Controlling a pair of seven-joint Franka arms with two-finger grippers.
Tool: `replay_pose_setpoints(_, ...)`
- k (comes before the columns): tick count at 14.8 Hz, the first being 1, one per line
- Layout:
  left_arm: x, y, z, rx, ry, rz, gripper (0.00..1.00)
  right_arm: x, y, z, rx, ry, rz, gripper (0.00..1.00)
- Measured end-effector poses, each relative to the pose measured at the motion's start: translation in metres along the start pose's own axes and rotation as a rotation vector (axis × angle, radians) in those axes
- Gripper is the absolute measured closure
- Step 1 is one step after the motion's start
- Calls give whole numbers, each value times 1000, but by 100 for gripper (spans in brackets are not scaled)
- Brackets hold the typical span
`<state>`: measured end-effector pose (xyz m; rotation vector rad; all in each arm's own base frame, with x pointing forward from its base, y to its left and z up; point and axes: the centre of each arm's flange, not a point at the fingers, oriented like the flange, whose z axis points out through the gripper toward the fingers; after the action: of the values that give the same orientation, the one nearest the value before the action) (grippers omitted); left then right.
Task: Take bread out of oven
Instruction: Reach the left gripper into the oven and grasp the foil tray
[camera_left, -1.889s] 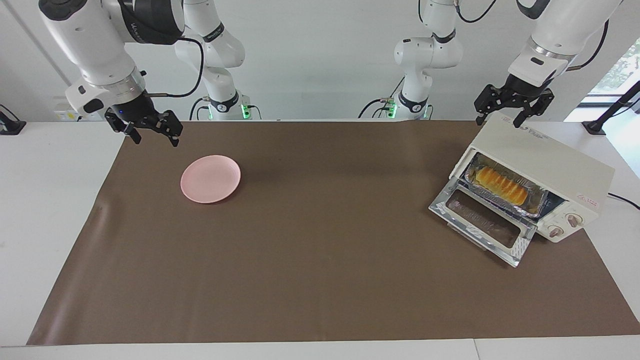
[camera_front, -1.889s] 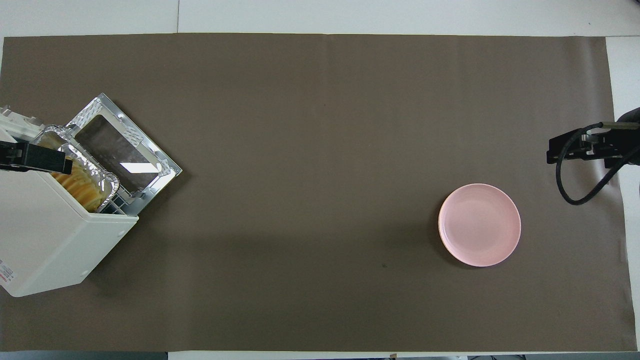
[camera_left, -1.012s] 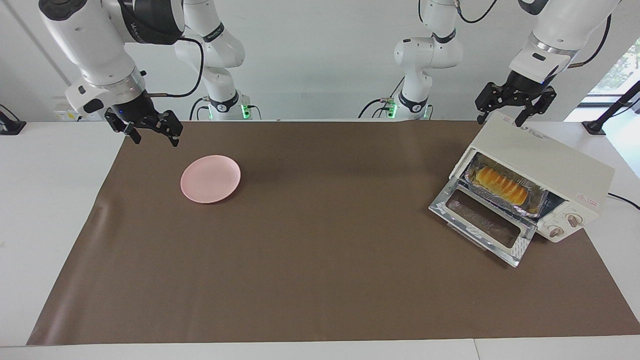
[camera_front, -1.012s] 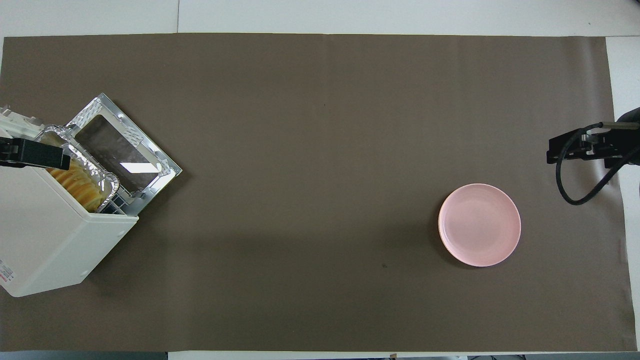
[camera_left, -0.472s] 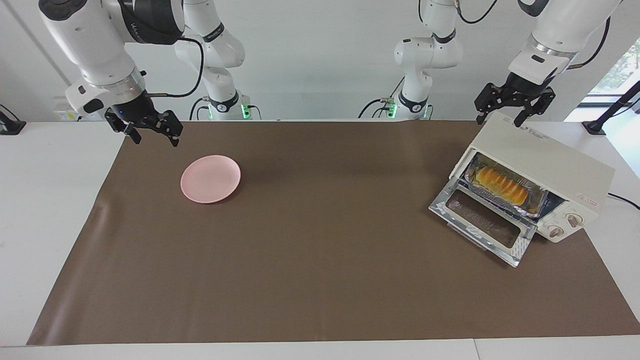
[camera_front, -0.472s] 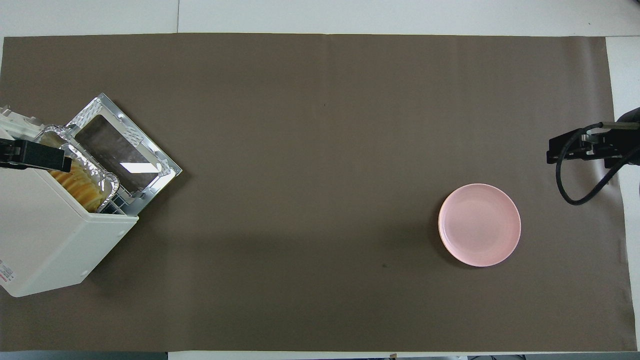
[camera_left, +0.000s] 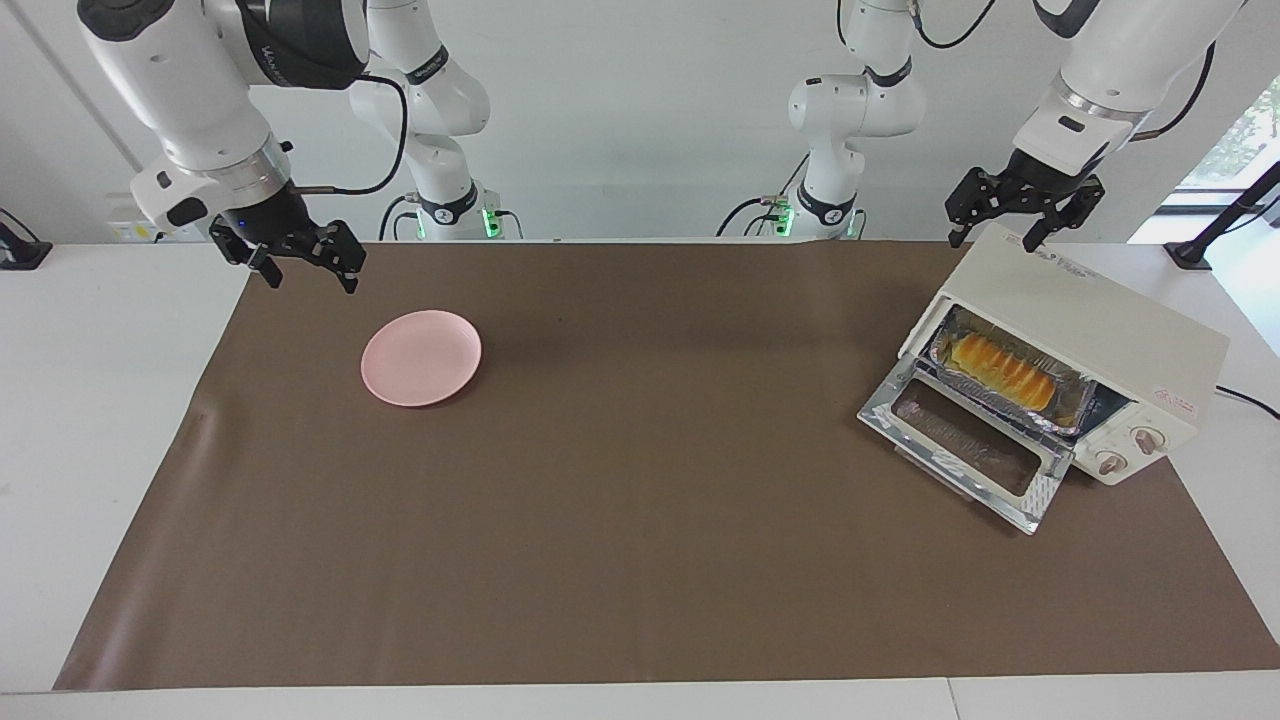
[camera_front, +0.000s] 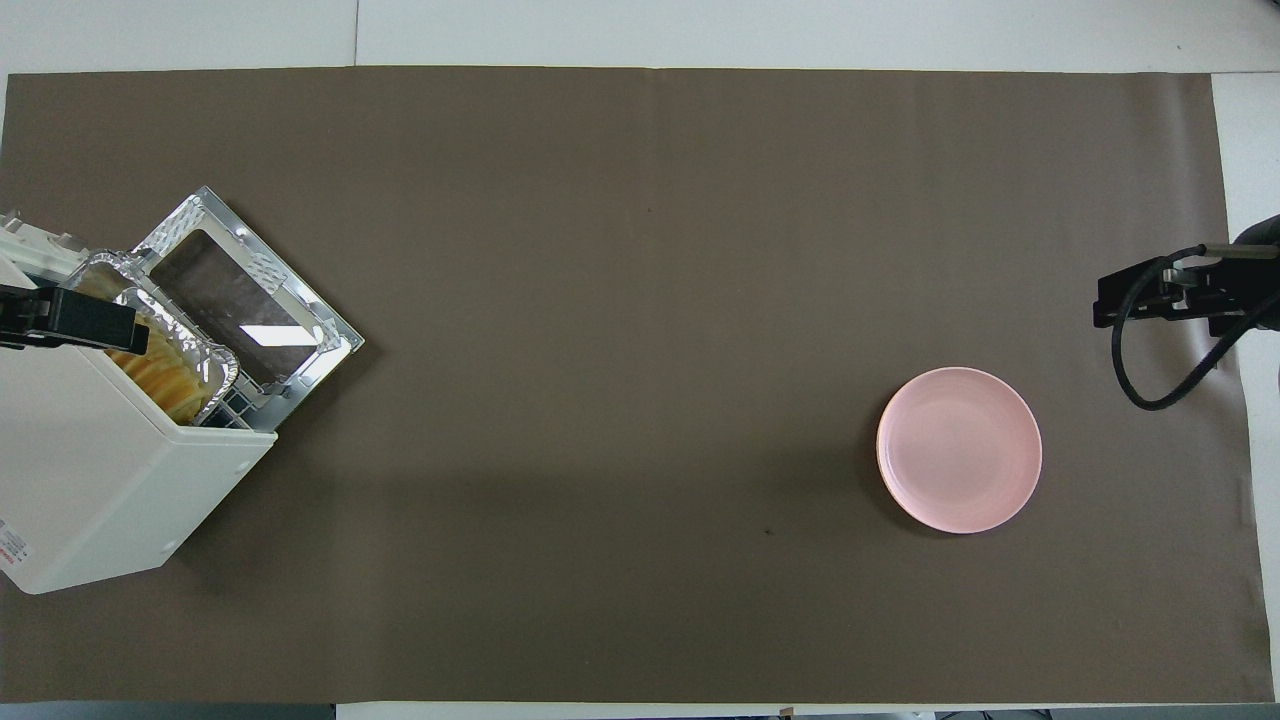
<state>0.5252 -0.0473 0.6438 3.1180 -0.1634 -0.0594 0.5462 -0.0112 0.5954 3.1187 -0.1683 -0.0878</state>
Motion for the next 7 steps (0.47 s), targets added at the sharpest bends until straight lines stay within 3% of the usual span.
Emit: replay_pose_setpoints(7, 63, 21, 32, 82, -68, -128, 0, 0, 0, 0, 0, 0, 0, 0)
